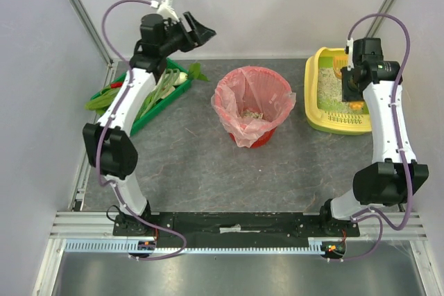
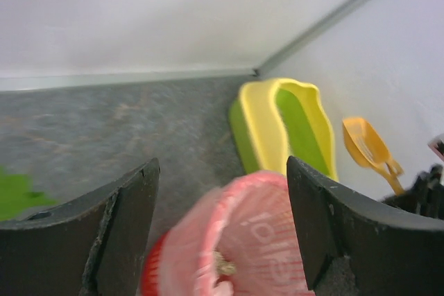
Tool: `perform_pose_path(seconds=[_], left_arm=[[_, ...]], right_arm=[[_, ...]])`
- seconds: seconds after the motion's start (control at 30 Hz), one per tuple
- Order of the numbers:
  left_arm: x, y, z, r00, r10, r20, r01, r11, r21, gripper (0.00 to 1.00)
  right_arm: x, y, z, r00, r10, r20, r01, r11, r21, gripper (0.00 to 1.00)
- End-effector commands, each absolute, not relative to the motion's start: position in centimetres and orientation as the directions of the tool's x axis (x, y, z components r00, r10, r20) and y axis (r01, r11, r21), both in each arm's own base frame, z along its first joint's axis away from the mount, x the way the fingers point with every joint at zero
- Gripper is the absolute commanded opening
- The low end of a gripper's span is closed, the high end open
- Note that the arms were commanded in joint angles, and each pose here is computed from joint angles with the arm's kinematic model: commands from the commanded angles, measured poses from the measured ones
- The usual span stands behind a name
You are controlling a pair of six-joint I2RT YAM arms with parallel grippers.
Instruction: Clean the litter box
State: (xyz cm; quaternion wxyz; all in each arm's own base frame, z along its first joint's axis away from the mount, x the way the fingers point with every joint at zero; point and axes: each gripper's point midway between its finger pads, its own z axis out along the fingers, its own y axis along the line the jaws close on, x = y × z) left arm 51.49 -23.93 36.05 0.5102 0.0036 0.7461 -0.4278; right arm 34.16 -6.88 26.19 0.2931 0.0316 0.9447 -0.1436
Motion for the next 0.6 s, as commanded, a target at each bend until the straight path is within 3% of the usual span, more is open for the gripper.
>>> perform_pose_path(seconds=[0.0,0.2,0.3,0.47,0.57], left_arm=[[51.4,-19.0,35.9,-0.308,-0.350,-0.885,0.444,0.769,-0.459,0.80],[50.2,-17.7,31.8,-0.308,-0.183,-0.934,0.477,0.819,-0.318,0.80],[50.4,-16.9,30.2,-0.335,-0.172,-0.926,0.442,0.840,-0.316,0.80],[51.2,-15.0,29.1,-0.340,-0.194,-0.920,0.413,0.849,-0.331,0.80],[51.7,-13.9,28.7,-0.349,-0.224,-0.910,0.392,0.847,-0.359,0.80]], right_arm=[[31.6,-8.3,23.3,-0.883,0.036,-0.468,0.142,0.971,-0.193,0.00],[30.7,-8.6,19.1,-0.950,0.081,-0.301,0.117,0.988,-0.103,0.00],[31.2,-8.8,17.7,-0.963,0.101,-0.250,0.130,0.986,-0.104,0.00],[33.8,-9.9,18.2,-0.954,0.151,-0.261,0.190,0.973,-0.132,0.00],[35.1,-11.1,17.5,-0.974,0.138,-0.179,0.172,0.965,-0.197,0.00]])
